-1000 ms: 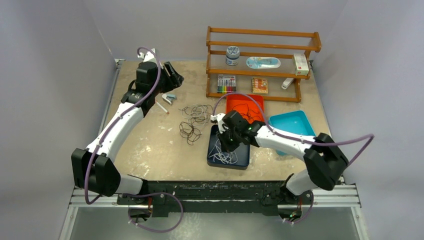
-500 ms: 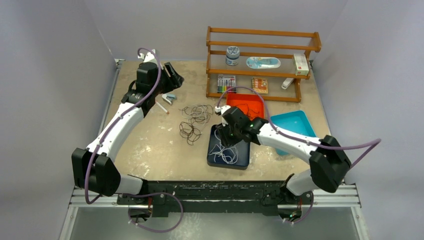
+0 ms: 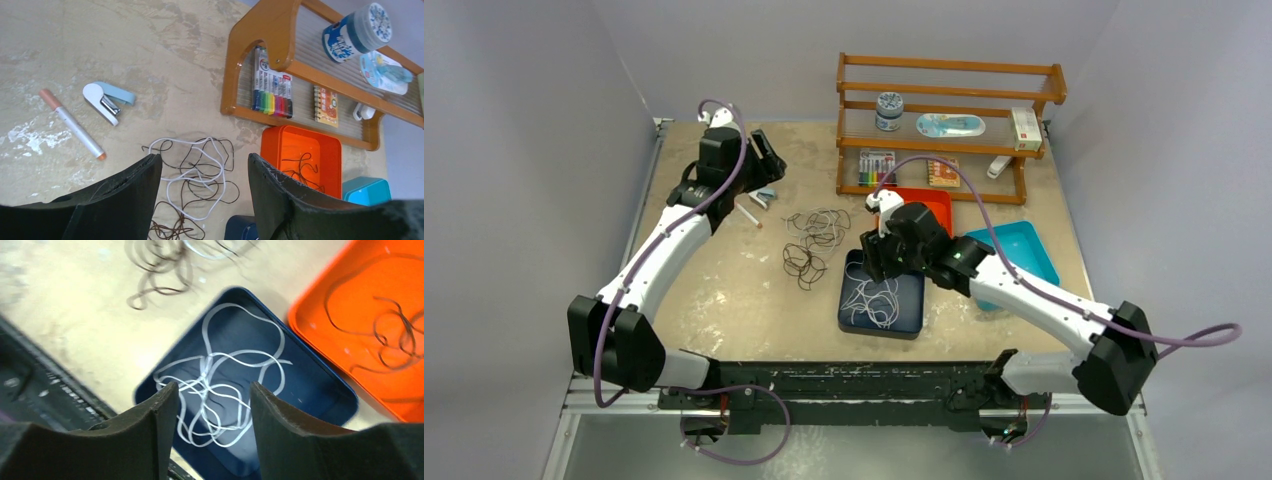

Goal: Untangle the cables

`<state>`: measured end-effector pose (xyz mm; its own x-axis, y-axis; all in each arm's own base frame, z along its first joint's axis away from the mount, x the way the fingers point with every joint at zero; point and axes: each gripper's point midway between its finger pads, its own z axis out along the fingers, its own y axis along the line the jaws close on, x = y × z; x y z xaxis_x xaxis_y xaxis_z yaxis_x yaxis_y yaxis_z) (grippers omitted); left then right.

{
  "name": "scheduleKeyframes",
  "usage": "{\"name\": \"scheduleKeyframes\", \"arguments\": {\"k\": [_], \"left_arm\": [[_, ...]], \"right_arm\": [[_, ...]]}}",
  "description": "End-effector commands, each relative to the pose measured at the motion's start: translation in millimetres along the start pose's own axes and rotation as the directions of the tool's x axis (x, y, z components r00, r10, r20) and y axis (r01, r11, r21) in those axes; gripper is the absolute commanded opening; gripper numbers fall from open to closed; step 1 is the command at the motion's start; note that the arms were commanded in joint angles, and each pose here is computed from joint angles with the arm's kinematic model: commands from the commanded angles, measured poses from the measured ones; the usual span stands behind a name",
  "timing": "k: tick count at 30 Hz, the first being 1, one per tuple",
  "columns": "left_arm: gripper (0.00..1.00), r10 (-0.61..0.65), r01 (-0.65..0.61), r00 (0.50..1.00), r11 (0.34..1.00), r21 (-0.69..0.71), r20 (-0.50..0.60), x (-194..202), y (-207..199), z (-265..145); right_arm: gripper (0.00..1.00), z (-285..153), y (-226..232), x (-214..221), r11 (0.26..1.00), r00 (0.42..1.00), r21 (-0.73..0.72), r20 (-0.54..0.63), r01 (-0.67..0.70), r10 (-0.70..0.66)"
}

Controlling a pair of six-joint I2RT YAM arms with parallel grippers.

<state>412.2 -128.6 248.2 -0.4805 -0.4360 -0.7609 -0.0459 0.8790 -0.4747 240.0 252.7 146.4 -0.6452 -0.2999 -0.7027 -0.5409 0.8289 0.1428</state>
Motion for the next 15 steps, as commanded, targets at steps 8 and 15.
{"name": "scheduleKeyframes", "arguments": {"k": [8,15], "left_arm": [[0.63,0.019,-0.024,0.997,0.997,-0.071,-0.072,26.8,25.8,4.4],[0.63,0.021,-0.029,0.996,0.995,-0.092,-0.087,34.0,32.8,6.0]], "right_arm": [[0.44,6.4,81.2,10.9,0.851,0.987,-0.499,0.069,0.162,-0.148],[0.33,40.5,68.8,48.6,0.884,0.988,-0.459,-0.063,0.094,-0.138]]}}
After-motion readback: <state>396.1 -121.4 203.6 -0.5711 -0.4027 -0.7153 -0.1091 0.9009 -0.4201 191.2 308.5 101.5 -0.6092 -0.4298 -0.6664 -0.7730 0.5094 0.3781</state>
